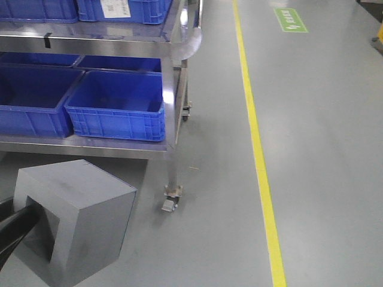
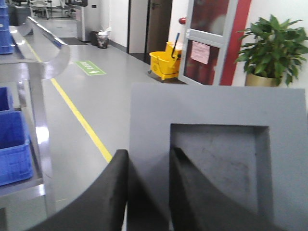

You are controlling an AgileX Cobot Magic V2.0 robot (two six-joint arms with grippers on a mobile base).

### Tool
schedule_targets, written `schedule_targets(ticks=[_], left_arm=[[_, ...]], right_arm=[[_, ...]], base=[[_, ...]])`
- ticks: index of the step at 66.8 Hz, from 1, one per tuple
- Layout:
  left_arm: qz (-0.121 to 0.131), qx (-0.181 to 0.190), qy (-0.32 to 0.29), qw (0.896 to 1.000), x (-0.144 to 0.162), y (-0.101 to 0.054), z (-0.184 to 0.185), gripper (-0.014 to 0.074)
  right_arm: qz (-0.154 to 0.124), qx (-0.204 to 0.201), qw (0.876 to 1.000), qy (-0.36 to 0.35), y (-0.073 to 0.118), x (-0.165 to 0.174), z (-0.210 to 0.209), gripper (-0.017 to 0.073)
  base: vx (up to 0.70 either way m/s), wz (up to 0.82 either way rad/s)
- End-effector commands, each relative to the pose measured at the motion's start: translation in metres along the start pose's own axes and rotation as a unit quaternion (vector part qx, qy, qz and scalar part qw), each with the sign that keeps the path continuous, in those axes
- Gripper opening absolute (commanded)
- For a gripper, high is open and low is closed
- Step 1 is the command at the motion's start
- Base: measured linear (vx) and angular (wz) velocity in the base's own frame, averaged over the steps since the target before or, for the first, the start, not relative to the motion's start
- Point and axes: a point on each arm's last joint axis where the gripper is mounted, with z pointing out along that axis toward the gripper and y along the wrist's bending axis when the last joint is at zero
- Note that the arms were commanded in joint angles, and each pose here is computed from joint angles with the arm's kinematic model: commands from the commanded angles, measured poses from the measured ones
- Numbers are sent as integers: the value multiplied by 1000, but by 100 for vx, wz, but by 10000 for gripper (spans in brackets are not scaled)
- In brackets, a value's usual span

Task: Sort gray base to blue bin
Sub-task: 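Drive away from the table holding the block in the left gripper, then drive down the aisle between blue bin shelves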

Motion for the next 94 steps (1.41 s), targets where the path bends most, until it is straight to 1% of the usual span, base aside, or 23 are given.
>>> schedule_targets(ticks=[1,24,61,94], left_arm=[[-4,35,-51,998,-17,-7,-1,-7],[-4,35,-51,998,-17,-7,-1,-7],[-4,35,-51,998,-17,-7,-1,-7],[-4,35,-51,998,-17,-7,-1,-7]], right_arm=[[-10,1,999,-40,0,-6,0,-5],[-10,1,999,-41,0,-6,0,-5],[-10,1,999,-40,0,-6,0,-5],[-10,1,999,-40,0,-6,0,-5]], base=[[32,26],[28,46],[23,85],[21,69]])
